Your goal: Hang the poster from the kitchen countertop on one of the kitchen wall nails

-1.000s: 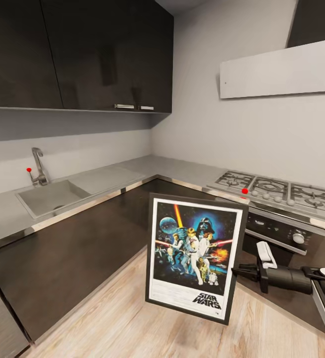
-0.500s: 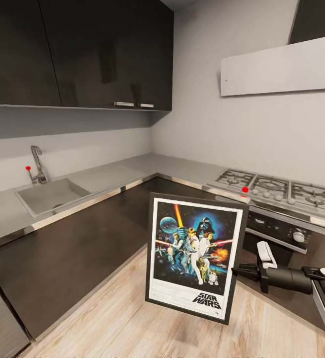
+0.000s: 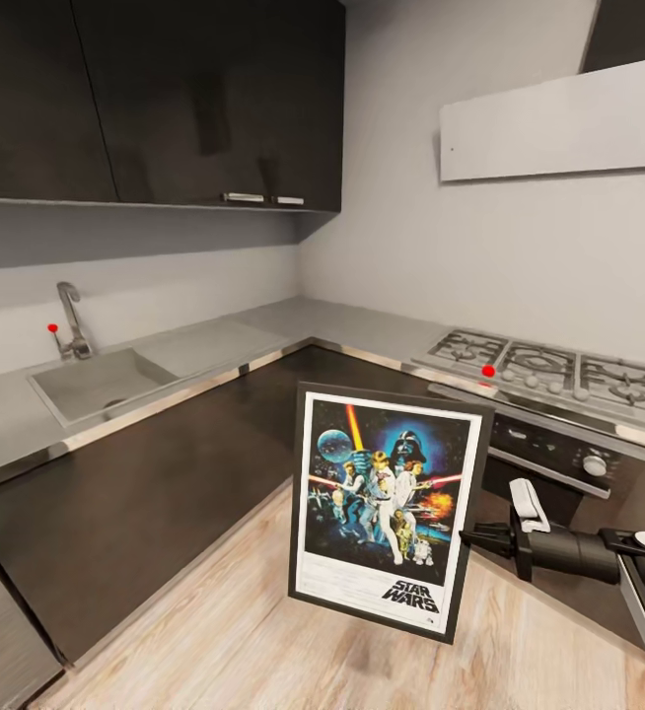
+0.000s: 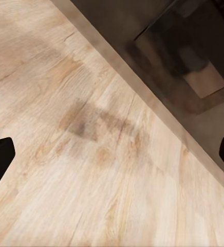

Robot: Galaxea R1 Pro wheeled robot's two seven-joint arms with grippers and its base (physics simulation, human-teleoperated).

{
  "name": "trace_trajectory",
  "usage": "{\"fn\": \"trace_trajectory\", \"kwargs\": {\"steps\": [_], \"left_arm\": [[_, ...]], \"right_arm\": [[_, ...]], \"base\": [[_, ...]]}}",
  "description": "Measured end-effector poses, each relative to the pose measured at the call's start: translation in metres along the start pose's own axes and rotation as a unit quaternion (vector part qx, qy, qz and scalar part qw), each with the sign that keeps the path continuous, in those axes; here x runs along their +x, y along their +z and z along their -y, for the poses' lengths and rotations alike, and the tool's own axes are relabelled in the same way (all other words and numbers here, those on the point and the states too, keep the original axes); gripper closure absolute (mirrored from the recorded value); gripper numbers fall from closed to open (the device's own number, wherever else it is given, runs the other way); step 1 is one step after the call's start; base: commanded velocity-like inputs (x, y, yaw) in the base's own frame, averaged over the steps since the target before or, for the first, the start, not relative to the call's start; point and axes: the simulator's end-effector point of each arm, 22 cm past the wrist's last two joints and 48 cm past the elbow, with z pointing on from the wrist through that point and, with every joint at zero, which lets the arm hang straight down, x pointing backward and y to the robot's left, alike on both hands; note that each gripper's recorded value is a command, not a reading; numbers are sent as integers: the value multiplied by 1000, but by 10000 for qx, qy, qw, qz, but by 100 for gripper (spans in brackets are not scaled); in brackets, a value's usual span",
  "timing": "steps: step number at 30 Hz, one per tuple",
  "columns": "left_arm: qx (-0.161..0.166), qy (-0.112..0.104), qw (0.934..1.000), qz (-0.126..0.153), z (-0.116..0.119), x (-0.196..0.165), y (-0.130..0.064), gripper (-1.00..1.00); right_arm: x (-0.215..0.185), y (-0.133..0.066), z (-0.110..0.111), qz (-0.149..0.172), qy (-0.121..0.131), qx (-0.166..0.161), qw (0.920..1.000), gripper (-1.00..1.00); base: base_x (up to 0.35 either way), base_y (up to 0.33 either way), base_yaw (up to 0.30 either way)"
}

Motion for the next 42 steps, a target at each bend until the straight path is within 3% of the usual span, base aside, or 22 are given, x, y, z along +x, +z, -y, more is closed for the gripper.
{"fn": "trace_trajectory", "kwargs": {"steps": [11, 23, 27, 42], "left_arm": [[-8, -6, 10000, -11, 11, -11, -7, -100], [-9, -8, 10000, -15, 24, -23, -15, -100], [-534, -20, 9986, -22, 7, -25, -16, -100], [-689, -56, 9976, -14, 17, -36, -22, -100]], "right_arm": [[-16, -3, -3, -9, 239, 4, 9997, 100], [-34, -7, -8, -9, 276, 1, 9996, 100], [-40, -8, -9, -10, 282, 7, 9996, 100], [-60, -13, -15, -13, 282, 6, 9996, 100]], "base": [[0, 0, 0], [0, 0, 0], [0, 0, 0], [0, 0, 0]]}}
